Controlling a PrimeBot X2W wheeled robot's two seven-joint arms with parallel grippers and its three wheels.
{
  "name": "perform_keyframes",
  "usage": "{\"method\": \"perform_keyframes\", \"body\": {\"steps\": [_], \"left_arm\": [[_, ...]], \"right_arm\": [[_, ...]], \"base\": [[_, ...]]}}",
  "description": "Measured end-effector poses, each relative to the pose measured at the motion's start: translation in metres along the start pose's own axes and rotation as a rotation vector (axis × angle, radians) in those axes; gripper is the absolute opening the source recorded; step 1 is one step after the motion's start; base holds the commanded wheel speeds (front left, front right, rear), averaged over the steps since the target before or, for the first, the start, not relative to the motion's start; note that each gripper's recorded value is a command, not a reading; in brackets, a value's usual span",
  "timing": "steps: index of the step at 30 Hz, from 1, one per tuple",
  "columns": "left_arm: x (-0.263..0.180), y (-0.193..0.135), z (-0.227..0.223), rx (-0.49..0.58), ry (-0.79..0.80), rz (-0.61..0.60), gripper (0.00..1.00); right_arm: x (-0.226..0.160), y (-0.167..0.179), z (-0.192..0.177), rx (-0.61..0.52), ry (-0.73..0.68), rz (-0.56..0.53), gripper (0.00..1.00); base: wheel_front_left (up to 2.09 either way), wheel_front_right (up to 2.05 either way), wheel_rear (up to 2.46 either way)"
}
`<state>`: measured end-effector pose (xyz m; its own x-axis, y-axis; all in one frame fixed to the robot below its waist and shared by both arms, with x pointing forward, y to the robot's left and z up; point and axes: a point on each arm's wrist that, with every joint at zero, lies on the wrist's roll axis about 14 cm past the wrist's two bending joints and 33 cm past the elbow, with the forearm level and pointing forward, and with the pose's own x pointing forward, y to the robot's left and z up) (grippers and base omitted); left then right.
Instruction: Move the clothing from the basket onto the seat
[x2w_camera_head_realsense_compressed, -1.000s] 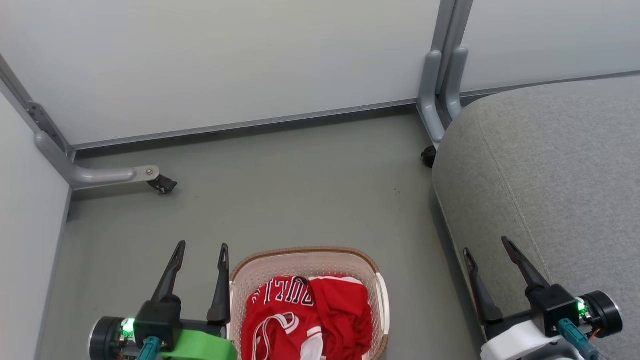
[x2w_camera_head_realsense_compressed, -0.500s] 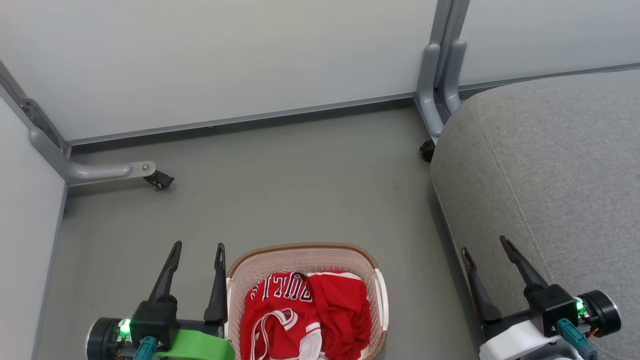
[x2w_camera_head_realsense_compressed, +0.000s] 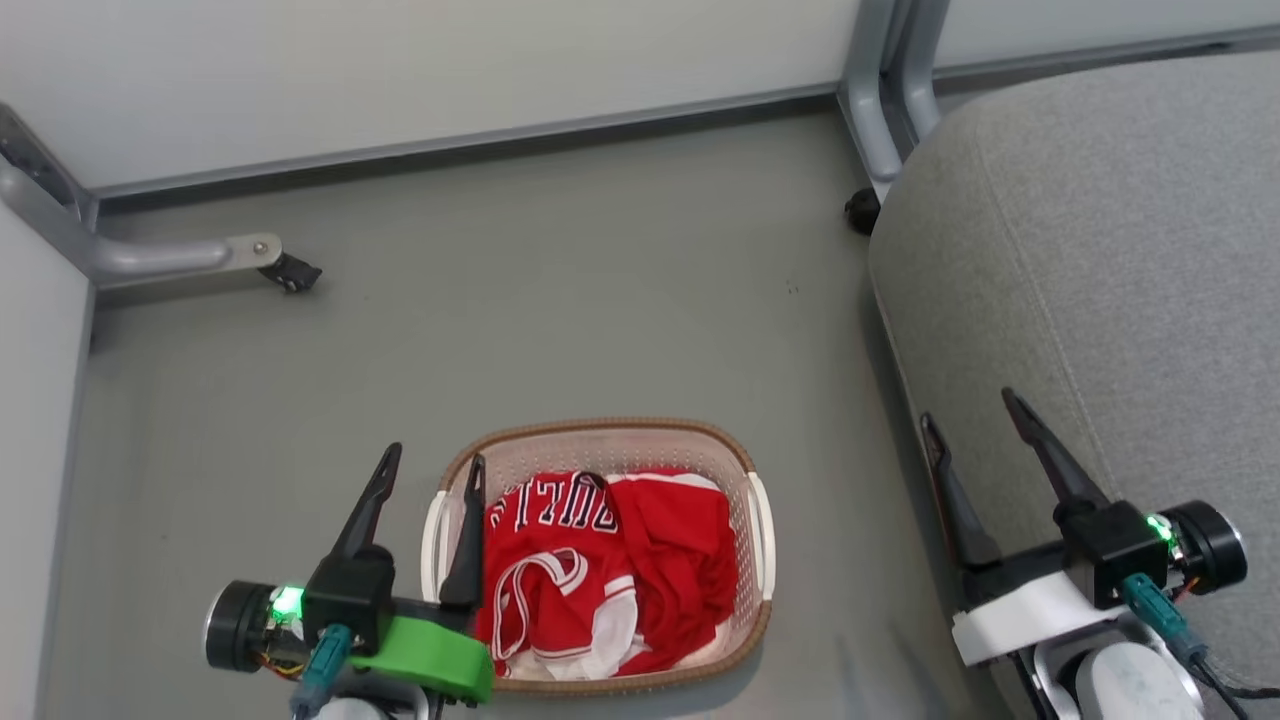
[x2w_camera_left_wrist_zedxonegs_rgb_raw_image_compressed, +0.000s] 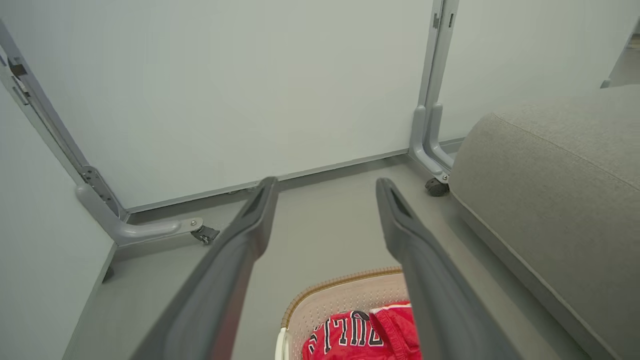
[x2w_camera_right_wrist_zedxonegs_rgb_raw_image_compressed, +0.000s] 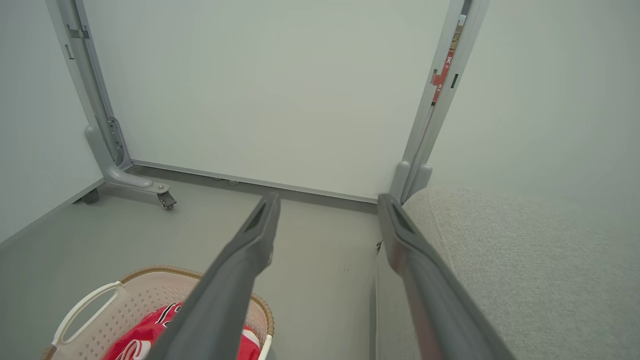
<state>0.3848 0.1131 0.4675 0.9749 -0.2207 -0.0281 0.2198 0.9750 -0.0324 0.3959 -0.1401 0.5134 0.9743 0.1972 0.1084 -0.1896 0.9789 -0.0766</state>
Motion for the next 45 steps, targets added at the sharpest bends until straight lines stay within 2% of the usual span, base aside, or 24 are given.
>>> {"method": "perform_keyframes", "body": {"steps": [6,13,20,28,38,45], "left_arm": [[0.027,-0.005,-0.044,0.01,0.125,-0.061,1.0],[0.053,-0.023,-0.11,0.107,0.304,-0.244,1.0],[0.069,-0.04,-0.174,0.253,0.449,-0.458,1.0],[0.05,-0.059,-0.254,0.455,0.619,-0.77,1.0],[0.031,-0.056,-0.327,0.59,0.772,-0.984,1.0],[0.031,-0.051,-0.361,0.669,0.825,-1.067,1.0]], "right_arm": [[0.027,-0.009,-0.015,-0.002,0.016,-0.012,1.0],[0.06,-0.017,-0.04,0.005,0.037,-0.017,1.0],[0.081,-0.02,-0.077,0.03,0.086,-0.019,1.0],[0.087,-0.024,-0.125,0.06,0.172,-0.029,1.0],[0.073,-0.038,-0.167,0.097,0.269,-0.075,1.0],[0.068,-0.048,-0.186,0.098,0.31,-0.101,1.0]], "base": [[0.0,0.0,0.0],[0.0,0.0,0.0],[0.0,0.0,0.0],[0.0,0.0,0.0],[0.0,0.0,0.0],[0.0,0.0,0.0]]}}
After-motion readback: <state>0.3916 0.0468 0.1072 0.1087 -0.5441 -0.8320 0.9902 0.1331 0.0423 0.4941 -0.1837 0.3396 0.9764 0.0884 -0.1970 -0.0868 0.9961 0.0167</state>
